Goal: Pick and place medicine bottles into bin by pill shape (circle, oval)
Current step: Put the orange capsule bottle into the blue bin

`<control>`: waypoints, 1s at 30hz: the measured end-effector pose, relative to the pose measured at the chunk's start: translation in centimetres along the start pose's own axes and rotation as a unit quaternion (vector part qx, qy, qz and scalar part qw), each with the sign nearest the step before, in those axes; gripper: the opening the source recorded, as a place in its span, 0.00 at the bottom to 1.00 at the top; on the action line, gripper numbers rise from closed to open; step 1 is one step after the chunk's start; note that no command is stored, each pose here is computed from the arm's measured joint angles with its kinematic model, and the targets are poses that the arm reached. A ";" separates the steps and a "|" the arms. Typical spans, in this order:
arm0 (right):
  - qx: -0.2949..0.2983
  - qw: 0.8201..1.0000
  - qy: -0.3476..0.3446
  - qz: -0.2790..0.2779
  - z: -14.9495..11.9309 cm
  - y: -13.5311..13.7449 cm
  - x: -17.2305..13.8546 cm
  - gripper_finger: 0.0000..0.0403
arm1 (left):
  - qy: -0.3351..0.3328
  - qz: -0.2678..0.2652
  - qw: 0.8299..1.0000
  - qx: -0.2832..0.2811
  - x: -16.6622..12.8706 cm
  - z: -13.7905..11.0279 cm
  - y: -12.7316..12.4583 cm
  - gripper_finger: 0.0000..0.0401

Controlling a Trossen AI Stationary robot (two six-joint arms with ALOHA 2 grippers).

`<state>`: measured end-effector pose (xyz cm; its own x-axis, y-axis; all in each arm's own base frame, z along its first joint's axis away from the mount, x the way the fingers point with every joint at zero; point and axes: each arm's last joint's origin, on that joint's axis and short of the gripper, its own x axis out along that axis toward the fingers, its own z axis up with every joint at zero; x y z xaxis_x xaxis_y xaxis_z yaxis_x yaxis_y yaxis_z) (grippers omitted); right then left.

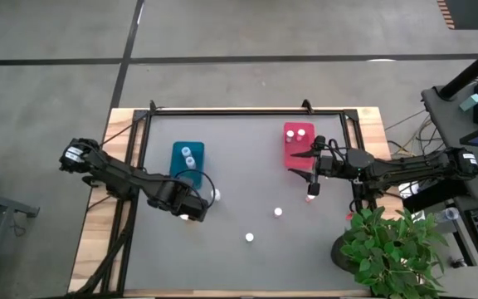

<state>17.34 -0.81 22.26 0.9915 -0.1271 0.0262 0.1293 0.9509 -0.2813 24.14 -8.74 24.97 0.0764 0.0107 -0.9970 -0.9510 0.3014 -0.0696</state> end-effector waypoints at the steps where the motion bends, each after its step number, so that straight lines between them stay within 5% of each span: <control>1: 0.000 1.000 0.000 0.000 0.0 0.0 0.0 0.50 | 0.000 -0.001 1.000 0.000 0.0 0.0 0.0 0.75; 15: 0.000 1.000 0.000 0.000 0.0 0.0 0.0 0.50 | 0.002 -0.017 1.000 -0.001 0.3 0.0 -0.3 0.76; 30: -0.002 1.000 0.000 0.000 0.0 0.0 0.0 0.50 | 0.014 0.022 1.000 0.016 2.3 -0.2 -1.2 0.76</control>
<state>17.34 -0.82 22.26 0.9915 -0.1272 0.0257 0.1293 0.9498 -0.2850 25.36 -9.27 22.76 0.0259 -0.0014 -0.9997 -0.9428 0.3324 -0.0249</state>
